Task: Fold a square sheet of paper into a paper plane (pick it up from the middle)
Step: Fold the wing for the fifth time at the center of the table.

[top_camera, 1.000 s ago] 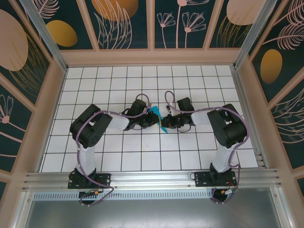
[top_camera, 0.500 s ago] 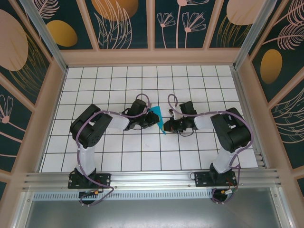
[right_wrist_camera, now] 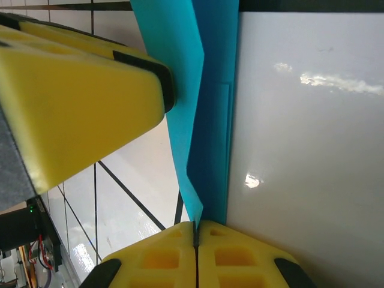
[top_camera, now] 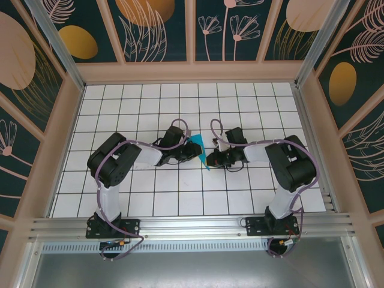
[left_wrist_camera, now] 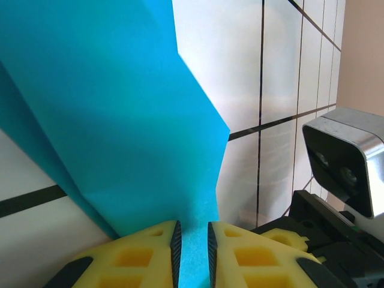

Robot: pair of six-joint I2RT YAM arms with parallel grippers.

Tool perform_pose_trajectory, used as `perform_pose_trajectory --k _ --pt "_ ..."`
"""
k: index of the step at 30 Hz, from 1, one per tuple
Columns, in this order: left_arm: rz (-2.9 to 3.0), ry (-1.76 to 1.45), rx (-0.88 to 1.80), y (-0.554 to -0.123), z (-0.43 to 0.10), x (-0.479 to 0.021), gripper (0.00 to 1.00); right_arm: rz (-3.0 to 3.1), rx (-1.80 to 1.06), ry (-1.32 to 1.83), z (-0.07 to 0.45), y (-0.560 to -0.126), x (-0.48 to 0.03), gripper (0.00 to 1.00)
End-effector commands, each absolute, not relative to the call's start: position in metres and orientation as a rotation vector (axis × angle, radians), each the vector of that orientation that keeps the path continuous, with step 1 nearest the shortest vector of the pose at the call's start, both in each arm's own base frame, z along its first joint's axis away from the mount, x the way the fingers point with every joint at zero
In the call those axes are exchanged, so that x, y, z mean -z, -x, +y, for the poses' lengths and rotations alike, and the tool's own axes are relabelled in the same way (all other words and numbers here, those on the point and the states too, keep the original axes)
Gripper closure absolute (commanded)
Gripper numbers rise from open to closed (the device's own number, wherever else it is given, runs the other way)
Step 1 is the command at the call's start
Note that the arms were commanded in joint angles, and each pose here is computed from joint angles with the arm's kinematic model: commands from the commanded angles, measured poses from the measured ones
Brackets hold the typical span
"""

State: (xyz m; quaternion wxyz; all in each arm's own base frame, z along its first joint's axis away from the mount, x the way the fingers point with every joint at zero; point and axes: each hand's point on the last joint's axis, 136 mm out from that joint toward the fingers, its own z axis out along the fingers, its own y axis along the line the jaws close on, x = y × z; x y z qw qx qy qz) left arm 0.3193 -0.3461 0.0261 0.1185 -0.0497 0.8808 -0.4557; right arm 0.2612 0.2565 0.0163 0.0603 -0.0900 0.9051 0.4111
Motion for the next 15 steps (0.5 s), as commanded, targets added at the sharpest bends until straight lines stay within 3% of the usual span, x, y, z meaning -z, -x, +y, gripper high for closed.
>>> perform_pose_trajectory --k 1,7,15 --pt "2.565 0.106 1.377 -0.311 -0.351 -0.033 0.78 2.873 -1.027 0.287 0.246 -0.249 0.022 0.91" --pt "2.551 0.095 1.41 -0.311 -0.356 -0.034 0.78 2.938 -0.82 0.29 0.235 -0.246 0.042 0.91" --pt "2.596 0.112 1.348 -0.311 -0.353 -0.02 0.8 2.913 -0.827 0.288 0.237 -0.25 0.033 0.91"
